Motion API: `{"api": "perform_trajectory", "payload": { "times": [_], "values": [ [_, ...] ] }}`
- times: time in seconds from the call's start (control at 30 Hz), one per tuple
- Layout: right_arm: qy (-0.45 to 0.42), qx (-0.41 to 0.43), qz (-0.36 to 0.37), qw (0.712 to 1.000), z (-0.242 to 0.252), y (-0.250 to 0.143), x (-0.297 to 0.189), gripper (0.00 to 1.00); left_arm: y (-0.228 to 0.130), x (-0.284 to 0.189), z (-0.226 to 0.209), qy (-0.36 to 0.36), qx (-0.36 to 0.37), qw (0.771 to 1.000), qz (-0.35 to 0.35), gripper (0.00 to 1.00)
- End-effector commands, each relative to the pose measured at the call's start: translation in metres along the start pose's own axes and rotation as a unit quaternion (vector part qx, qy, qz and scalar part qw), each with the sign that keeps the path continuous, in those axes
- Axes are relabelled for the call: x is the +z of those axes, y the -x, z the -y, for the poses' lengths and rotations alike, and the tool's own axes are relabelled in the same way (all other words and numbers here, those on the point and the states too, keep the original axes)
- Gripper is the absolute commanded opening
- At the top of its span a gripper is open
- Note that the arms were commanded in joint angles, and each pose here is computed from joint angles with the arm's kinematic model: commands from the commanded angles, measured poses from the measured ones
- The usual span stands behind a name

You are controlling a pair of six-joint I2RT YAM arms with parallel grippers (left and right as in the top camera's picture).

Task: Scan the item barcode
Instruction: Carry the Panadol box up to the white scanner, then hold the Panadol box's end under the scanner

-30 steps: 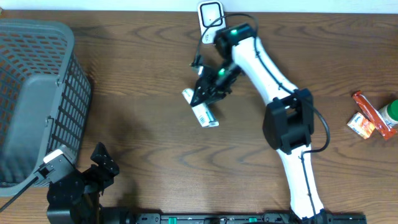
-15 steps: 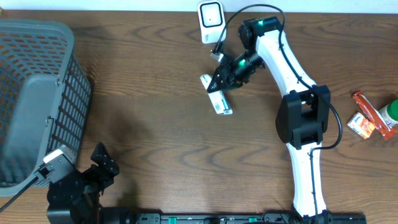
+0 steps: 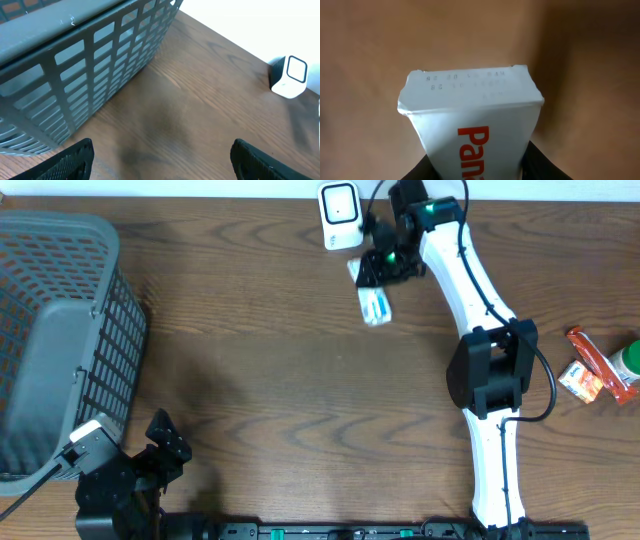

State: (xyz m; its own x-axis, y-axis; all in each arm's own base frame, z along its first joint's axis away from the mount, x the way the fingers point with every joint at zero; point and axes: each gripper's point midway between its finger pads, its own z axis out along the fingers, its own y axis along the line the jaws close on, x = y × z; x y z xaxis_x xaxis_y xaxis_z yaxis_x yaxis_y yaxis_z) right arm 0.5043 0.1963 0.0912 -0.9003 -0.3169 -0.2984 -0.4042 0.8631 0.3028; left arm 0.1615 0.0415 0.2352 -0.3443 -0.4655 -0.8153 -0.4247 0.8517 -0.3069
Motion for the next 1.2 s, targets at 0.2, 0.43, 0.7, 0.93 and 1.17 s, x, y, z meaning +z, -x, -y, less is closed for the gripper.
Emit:
{"api": "perform_trajectory", "payload": {
  "times": [0.2,0.43,0.7,0.93,1.17],
  "values": [
    [-0.163,-0.011,0.174,0.971,0.047,0.089,-0.037,0.23,0.002,-0.002,-0.001,0.003,-0.005,1.0,0.005,0.88],
    [-0.265,-0.073,0.282,0.919,0.05,0.144,-0.07,0.2,0.002,-0.002,-0.001,0.003,-0.005,1.0,0.005,0.88],
    [-0.347,-0.191,0.338,0.854,0.024,0.184,-0.085,0.21,0.002,-0.002,-0.001,0.003,-0.005,1.0,0.005,0.88],
    [-0.411,-0.251,0.338,0.808,0.016,0.197,-0.072,0.21,0.002,-0.002,-0.001,0.003,-0.005,1.0,0.005,0.88],
    [-0.493,-0.317,0.301,0.753,0.018,0.2,-0.031,0.18,0.002,-0.002,-0.001,0.003,-0.005,1.0,0.005,0.88]
  ]
}}
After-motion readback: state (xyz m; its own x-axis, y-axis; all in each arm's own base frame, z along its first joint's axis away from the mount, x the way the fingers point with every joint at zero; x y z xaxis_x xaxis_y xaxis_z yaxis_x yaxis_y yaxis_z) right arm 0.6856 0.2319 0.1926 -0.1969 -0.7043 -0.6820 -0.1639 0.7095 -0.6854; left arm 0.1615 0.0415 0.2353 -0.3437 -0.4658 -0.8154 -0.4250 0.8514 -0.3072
